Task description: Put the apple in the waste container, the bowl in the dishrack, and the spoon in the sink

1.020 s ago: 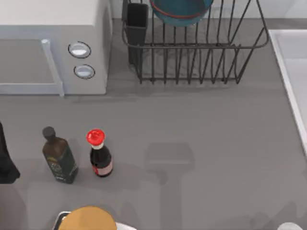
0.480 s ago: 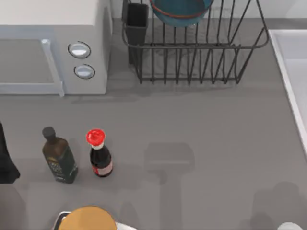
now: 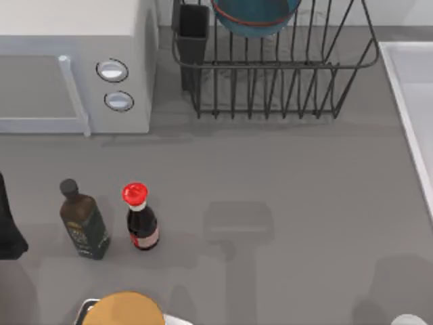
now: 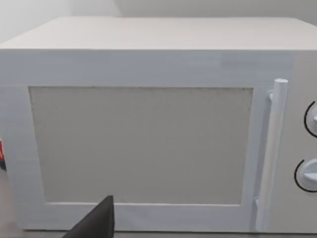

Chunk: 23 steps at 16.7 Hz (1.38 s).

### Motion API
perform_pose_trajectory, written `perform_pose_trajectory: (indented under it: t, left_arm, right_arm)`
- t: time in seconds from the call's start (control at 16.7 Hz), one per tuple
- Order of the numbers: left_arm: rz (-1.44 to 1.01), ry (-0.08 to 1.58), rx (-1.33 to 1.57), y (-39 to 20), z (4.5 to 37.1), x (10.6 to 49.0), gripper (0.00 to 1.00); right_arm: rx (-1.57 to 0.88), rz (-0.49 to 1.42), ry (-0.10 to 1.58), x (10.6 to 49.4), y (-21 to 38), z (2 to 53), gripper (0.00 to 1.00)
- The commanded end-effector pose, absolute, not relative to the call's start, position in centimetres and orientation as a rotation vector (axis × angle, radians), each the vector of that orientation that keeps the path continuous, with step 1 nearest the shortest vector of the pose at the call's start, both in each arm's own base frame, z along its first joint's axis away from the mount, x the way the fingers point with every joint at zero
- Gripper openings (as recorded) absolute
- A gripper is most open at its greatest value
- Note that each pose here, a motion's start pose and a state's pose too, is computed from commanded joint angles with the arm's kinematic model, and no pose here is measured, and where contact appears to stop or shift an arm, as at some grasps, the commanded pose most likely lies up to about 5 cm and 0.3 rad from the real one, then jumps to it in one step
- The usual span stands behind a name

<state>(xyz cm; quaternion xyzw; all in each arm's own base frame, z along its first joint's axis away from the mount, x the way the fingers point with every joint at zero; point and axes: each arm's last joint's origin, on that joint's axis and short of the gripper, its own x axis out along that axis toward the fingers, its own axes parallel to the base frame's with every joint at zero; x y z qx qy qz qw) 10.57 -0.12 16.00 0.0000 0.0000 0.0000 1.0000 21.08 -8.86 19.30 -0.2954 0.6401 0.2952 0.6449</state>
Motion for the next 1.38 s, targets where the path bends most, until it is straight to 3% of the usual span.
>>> perform_pose_trajectory:
  t: [0.66, 1.02, 1.38]
  left_arm:
    - [0.0, 0.0, 0.0, -0.1, 16.0, 10.6, 1.0]
    - [0.0, 0.0, 0.0, -0.1, 16.0, 10.6, 1.0]
    - [0.0, 0.0, 0.0, -0.1, 16.0, 10.6, 1.0]
  right_arm:
    - [-0.671, 0.667, 1.455, 21.4, -9.0, 10.3, 1.0]
    - [-0.668, 0.672, 1.46, 21.1, -8.9, 9.3, 1.0]
    - [-0.668, 0.672, 1.46, 21.1, -8.9, 9.3, 0.55]
